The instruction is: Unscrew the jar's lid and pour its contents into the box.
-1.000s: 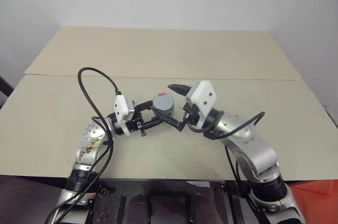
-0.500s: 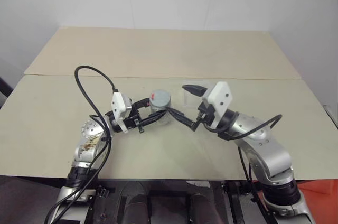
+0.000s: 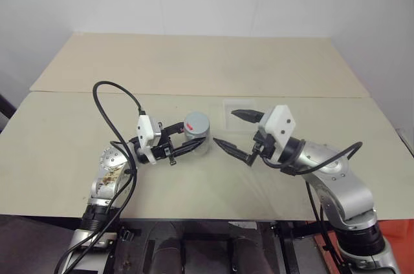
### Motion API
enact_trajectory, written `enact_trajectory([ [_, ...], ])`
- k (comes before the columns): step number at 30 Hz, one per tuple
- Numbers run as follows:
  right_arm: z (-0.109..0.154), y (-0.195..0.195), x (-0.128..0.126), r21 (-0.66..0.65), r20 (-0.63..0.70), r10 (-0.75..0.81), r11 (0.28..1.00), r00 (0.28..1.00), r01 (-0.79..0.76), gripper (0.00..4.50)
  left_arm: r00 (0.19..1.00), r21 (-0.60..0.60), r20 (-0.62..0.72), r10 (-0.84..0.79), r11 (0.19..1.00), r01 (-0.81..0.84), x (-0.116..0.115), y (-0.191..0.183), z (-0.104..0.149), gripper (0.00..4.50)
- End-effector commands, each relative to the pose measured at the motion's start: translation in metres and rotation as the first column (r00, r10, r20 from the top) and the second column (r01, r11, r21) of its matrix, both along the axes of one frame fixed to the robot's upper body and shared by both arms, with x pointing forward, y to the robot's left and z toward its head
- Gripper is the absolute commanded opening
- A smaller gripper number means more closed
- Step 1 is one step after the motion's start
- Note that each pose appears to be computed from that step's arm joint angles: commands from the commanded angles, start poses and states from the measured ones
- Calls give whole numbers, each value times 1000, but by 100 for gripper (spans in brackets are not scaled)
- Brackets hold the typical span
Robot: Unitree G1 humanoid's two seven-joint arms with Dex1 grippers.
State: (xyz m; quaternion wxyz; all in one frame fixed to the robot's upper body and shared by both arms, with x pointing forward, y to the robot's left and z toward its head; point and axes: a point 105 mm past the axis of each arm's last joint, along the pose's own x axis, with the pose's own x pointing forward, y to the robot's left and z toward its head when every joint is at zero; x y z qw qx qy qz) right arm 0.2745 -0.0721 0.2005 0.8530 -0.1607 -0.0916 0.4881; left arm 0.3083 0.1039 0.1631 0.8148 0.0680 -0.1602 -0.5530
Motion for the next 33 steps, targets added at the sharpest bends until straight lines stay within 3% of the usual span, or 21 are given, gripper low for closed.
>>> enact_trajectory([
  [1,19,3,-14,37,17,68,997,998,-69,446,999,0,45,-20,1000,20,-3,-4,7,193],
  [13,35,29,-6,90,71,52,994,996,-58,446,997,3,51,-51,999,51,-7,-13,7,193],
  [33,28,39,-3,80,19,88,993,996,-89,446,995,-5,61,-75,997,76,-10,-22,10,193],
])
